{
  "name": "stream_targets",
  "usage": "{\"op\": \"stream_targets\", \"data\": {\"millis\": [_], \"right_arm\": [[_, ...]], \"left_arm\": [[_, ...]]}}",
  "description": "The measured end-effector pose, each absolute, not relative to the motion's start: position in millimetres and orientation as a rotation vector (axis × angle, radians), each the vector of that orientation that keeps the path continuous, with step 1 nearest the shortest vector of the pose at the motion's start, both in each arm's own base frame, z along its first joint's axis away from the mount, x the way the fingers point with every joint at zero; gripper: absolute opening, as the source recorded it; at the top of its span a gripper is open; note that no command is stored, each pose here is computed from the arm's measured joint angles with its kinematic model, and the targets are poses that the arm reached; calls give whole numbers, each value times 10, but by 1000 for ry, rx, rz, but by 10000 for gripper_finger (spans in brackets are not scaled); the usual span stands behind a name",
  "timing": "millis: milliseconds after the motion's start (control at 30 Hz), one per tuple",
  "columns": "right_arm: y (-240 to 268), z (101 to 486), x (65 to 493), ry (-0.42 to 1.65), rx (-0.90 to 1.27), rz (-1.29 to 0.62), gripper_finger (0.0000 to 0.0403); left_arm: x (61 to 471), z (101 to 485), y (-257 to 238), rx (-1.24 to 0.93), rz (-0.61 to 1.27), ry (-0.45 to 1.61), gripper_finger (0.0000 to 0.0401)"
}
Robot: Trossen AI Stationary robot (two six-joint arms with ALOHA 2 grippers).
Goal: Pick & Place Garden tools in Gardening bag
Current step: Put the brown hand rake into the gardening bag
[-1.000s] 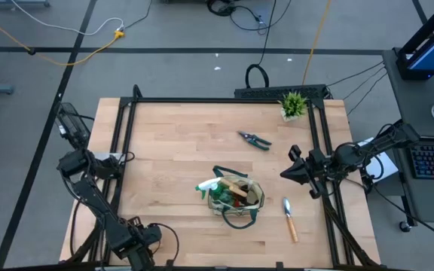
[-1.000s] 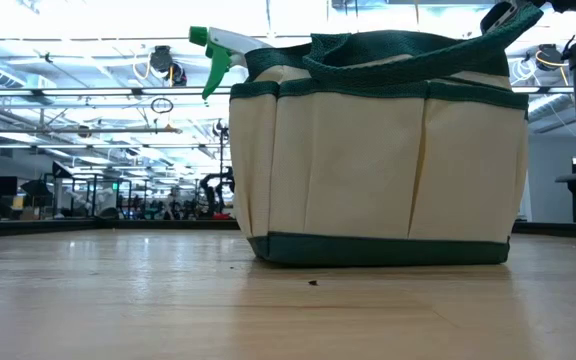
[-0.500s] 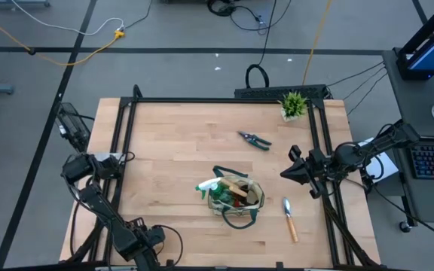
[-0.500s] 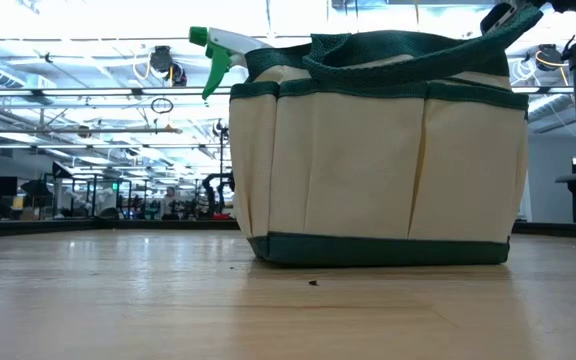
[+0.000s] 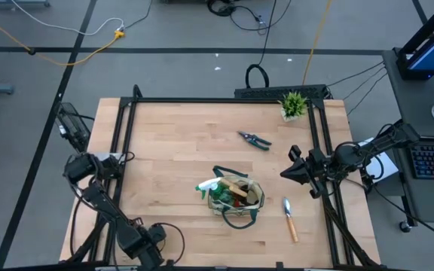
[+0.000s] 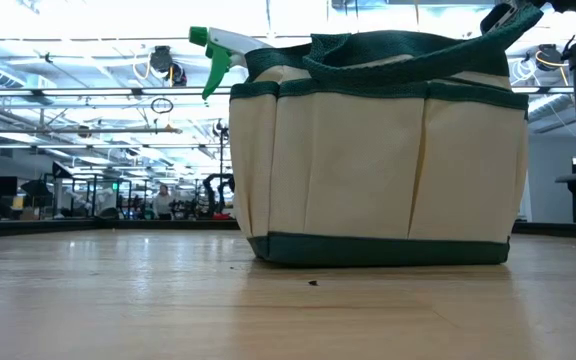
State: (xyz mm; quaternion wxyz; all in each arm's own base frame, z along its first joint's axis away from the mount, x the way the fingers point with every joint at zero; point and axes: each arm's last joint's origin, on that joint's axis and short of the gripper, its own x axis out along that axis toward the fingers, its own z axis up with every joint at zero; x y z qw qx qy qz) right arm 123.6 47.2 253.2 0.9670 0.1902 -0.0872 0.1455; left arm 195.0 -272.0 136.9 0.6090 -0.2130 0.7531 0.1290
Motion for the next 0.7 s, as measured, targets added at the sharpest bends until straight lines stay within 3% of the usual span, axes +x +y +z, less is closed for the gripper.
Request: {"op": "stream_targets", "data": {"millis": [133, 367, 567, 700], "right_arm": [[473, 2532, 1236, -176, 385, 294, 0], [473, 2532, 1236, -177, 385, 296, 0], [474, 2532, 1236, -175, 388, 299, 0], [475, 2532, 1235, -175, 388, 301, 0]], "left_arm": [[2050, 1540, -2582, -541, 310, 1661, 66], [2161, 2211, -2254, -690, 267, 1362, 66], [2206, 2866, -2034, -832, 102, 929, 66], [2250, 3284, -2004, -815, -50, 557, 66]]}}
